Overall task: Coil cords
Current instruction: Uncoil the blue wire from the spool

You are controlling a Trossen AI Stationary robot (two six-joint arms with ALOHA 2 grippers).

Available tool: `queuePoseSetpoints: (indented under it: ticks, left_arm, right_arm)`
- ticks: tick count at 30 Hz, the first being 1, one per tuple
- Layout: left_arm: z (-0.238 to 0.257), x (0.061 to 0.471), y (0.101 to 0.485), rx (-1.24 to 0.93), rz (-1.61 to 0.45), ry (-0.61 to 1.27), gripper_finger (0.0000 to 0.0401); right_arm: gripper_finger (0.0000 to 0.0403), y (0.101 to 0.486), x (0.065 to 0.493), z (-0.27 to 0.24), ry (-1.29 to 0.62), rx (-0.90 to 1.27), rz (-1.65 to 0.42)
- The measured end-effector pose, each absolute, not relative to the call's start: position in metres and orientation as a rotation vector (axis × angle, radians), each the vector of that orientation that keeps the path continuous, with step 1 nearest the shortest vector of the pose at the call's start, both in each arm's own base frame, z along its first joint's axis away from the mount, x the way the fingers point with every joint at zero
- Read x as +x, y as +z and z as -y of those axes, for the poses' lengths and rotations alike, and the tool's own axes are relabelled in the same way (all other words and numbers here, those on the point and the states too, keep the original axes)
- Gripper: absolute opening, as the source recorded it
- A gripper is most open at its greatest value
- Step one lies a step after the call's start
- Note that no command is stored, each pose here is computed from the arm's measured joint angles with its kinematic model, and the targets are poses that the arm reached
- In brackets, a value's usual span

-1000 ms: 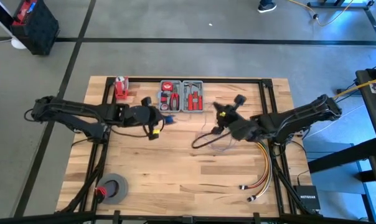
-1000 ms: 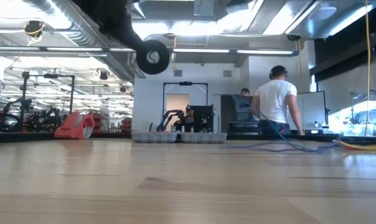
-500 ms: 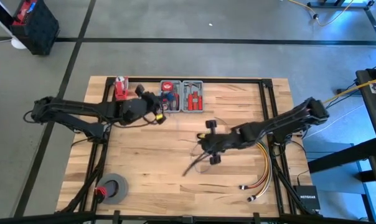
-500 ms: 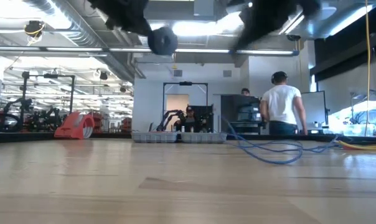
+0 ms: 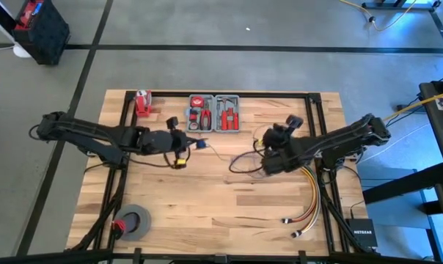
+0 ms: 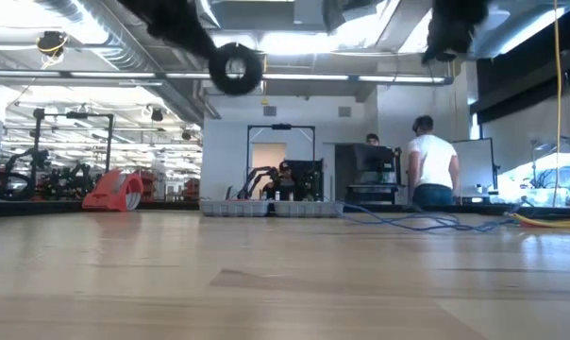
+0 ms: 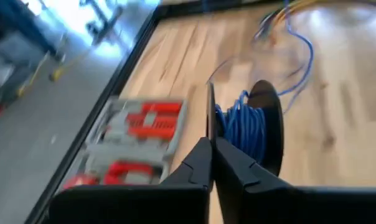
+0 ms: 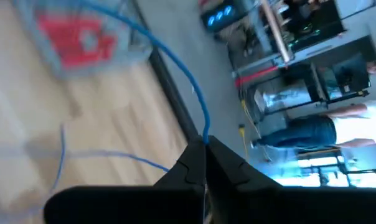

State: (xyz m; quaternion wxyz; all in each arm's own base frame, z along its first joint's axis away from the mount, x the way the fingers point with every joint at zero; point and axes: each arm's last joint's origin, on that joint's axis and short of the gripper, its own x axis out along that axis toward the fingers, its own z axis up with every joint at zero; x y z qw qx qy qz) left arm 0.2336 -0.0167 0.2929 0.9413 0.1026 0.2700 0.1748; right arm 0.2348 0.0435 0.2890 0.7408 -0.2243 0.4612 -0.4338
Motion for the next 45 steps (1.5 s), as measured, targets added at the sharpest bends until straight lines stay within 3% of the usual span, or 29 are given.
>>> queuePoseSetpoints:
  ticks: [9,15,21,25,32,36,45]
  left_arm:
    - [-0.019,0.228,0.274,0.068,-0.726,0.554,0.0]
    - [-0.041,0.231,0.269,0.034,-0.73,0.704,0.0]
    - [-0.06,0.234,0.285,0.13,-0.531,1.026,0.0]
    - [-0.06,0.241,0.297,0.183,-0.423,1.038,0.0]
    - [-0.051,0.246,0.313,0.192,-0.294,0.983,0.0]
    - [-0.044,0.248,0.315,0.181,-0.27,0.855,0.0]
    - [-0.018,0.254,0.312,0.212,-0.284,0.563,0.0]
  right_arm:
    - [0.0003,0.386,0.244,-0.072,-0.903,-0.534,-0.604]
    - [0.0003,0.407,0.26,-0.097,-0.664,-0.547,-0.537]
    - [0.0003,0.37,0.272,-0.119,-0.204,-0.542,-0.69]
    - [0.0003,0.329,0.273,-0.123,-0.109,-0.528,-0.82]
    - [0.0003,0.266,0.262,-0.111,-0.171,-0.369,-1.046]
    - [0.0012,0.247,0.253,-0.098,-0.376,-0.267,-1.099]
    - [0.0143,0.245,0.249,-0.075,-0.494,-0.172,-1.205]
